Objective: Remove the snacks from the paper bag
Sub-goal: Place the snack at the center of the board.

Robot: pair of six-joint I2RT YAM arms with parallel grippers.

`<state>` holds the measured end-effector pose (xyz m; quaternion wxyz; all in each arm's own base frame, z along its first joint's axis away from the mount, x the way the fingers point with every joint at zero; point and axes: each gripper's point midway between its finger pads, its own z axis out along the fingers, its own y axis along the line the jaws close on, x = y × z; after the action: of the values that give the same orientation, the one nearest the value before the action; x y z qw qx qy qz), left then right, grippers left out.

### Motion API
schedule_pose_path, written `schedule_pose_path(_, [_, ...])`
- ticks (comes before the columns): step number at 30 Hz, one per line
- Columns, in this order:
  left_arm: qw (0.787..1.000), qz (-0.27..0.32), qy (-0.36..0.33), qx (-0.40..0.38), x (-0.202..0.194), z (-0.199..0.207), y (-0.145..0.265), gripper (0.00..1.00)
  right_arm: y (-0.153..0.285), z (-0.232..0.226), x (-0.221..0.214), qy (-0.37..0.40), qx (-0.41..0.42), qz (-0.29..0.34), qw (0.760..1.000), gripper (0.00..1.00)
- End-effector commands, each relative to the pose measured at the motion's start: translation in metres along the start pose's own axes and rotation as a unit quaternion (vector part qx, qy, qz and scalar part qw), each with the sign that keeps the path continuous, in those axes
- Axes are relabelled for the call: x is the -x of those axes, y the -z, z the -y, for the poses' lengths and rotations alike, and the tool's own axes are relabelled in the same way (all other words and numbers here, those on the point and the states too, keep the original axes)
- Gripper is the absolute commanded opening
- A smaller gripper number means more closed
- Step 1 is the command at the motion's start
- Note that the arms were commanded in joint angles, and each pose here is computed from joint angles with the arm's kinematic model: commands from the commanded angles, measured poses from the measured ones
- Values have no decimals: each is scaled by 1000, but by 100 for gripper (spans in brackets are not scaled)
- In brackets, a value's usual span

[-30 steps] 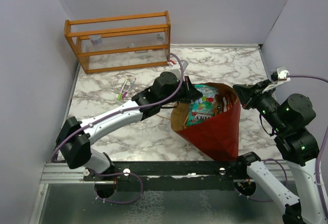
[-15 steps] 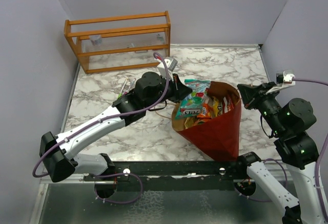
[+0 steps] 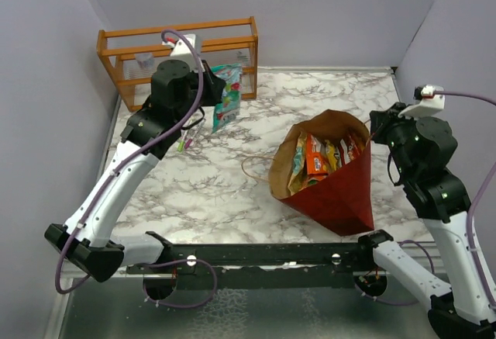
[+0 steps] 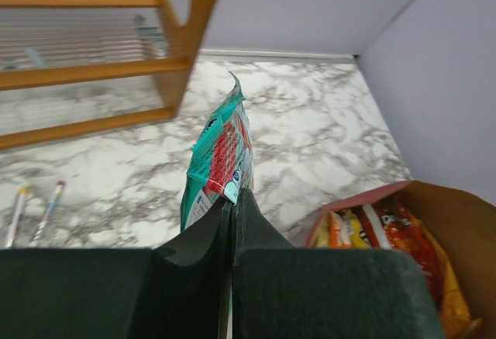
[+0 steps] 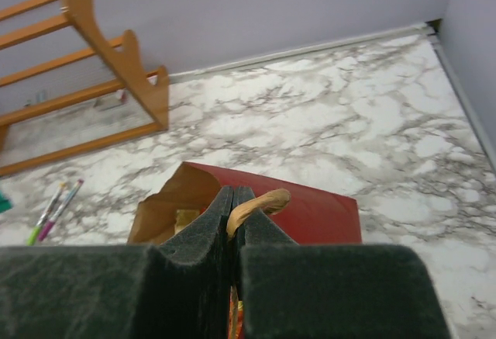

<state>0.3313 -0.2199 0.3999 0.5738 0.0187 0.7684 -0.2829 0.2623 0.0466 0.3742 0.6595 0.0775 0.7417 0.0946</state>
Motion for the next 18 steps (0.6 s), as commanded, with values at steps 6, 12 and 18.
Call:
schedule_pose_path(6, [986, -87, 103, 97, -47, -122, -19, 0, -35, 4, 79, 43, -64, 103, 992, 2])
schedule_pose_path(12, [963, -179, 191, 69, -149, -143, -23, 0, -48, -83, 79, 199, 181, 120, 956, 2])
schedule_pose_path(18, [952, -207, 200, 108, -202, -166, -3, 0, 18, -156, 33, 219, 460, 80, 857, 2])
